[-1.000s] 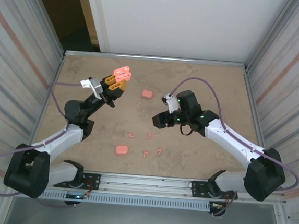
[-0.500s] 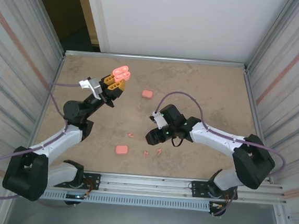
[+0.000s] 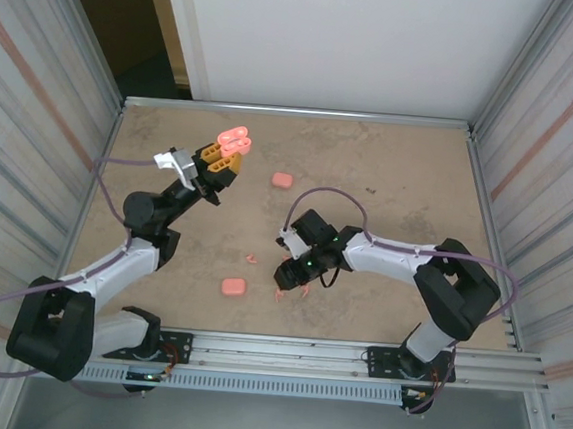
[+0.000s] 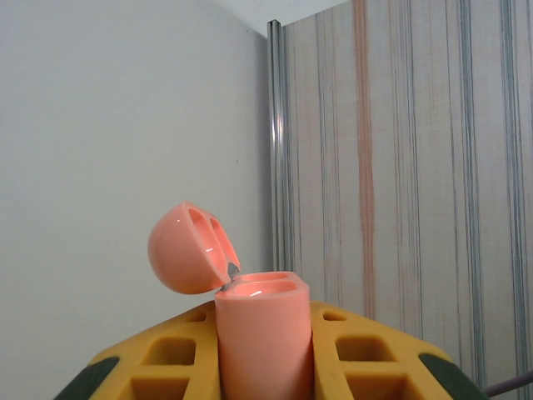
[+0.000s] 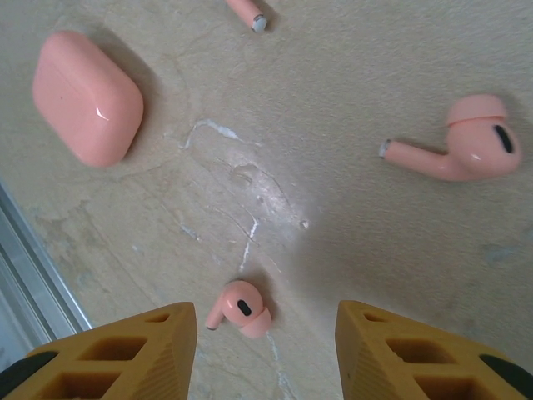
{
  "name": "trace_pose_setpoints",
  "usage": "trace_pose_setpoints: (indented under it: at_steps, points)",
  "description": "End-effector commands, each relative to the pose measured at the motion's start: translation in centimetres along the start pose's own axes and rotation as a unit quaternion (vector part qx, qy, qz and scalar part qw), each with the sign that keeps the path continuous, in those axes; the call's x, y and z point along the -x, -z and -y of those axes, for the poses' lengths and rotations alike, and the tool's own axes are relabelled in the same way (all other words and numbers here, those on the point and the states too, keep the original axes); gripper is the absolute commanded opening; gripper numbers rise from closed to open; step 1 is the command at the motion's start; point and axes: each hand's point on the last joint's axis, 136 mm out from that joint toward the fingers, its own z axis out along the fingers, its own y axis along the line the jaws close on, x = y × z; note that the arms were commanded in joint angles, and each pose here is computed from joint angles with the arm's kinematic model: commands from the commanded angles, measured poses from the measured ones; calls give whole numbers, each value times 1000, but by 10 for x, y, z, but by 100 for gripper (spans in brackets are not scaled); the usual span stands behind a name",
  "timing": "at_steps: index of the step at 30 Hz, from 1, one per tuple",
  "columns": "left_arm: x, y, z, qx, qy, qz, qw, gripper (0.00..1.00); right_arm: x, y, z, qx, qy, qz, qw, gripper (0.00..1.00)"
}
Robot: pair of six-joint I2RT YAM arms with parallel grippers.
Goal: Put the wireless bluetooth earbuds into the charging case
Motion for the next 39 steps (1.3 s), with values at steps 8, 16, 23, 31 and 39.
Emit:
trace_pose_setpoints:
  at_steps: [8, 16, 23, 31, 39]
  points:
    - [9, -3, 1, -8, -7, 17, 1000, 0, -4, -16, -12, 20, 13, -35, 999, 43]
    - [9, -3, 0, -6, -7, 16, 1000, 0, -12, -22, -13, 25, 14, -60, 998, 40]
    - [8, -2, 0, -5, -5, 15, 1000, 0, -19, -24, -18, 32, 15, -76, 996, 39]
    - [9, -2, 0, -5, -6, 15, 1000, 0, -28, -30, -12, 17, 12, -97, 995, 38]
    - [8, -2, 0, -5, -6, 13, 1000, 0, -27, -31, -9, 9, 15, -96, 995, 29]
